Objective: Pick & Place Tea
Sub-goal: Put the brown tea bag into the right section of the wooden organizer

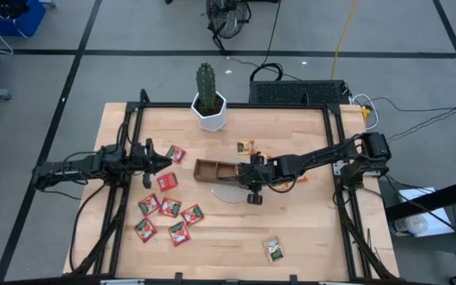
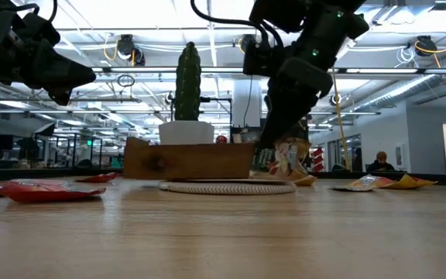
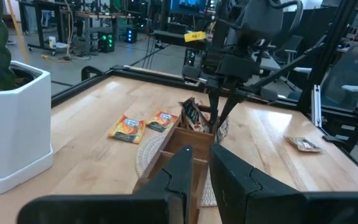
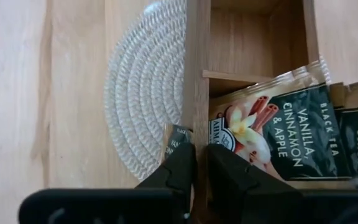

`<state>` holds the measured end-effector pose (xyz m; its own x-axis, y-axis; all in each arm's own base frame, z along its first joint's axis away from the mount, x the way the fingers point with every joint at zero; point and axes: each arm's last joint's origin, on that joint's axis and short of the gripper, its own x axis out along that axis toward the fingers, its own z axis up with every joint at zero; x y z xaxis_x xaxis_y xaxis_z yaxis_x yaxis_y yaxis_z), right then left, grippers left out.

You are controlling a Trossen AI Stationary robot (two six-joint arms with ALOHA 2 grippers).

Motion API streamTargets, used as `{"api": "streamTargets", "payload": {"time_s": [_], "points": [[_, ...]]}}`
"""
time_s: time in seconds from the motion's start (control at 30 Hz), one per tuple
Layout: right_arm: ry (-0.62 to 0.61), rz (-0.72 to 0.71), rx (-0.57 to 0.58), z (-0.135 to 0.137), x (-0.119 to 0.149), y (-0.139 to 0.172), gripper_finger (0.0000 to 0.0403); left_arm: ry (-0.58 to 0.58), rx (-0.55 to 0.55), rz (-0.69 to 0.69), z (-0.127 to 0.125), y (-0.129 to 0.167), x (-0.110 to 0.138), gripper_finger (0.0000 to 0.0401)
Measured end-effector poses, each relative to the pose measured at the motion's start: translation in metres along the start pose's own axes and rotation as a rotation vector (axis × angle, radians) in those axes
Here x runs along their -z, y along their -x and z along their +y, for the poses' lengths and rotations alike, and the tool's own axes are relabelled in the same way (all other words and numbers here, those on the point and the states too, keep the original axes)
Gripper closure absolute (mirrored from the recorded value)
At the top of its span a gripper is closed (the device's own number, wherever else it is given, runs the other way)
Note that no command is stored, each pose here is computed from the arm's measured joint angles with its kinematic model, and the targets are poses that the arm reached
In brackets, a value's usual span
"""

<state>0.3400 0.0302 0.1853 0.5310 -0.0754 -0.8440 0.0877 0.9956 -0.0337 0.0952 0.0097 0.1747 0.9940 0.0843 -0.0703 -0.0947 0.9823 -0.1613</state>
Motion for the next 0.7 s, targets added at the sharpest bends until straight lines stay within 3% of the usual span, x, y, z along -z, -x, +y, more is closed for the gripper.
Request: {"api": "streamTargets", "payload": {"time_s": [0.7], "points": [[-0.014, -0.058, -0.008, 0.0006, -0.0056, 0.0027, 0.0374, 0.000, 0.001, 0.001, 0.0000, 0.0000, 0.0001, 0.0343]]}}
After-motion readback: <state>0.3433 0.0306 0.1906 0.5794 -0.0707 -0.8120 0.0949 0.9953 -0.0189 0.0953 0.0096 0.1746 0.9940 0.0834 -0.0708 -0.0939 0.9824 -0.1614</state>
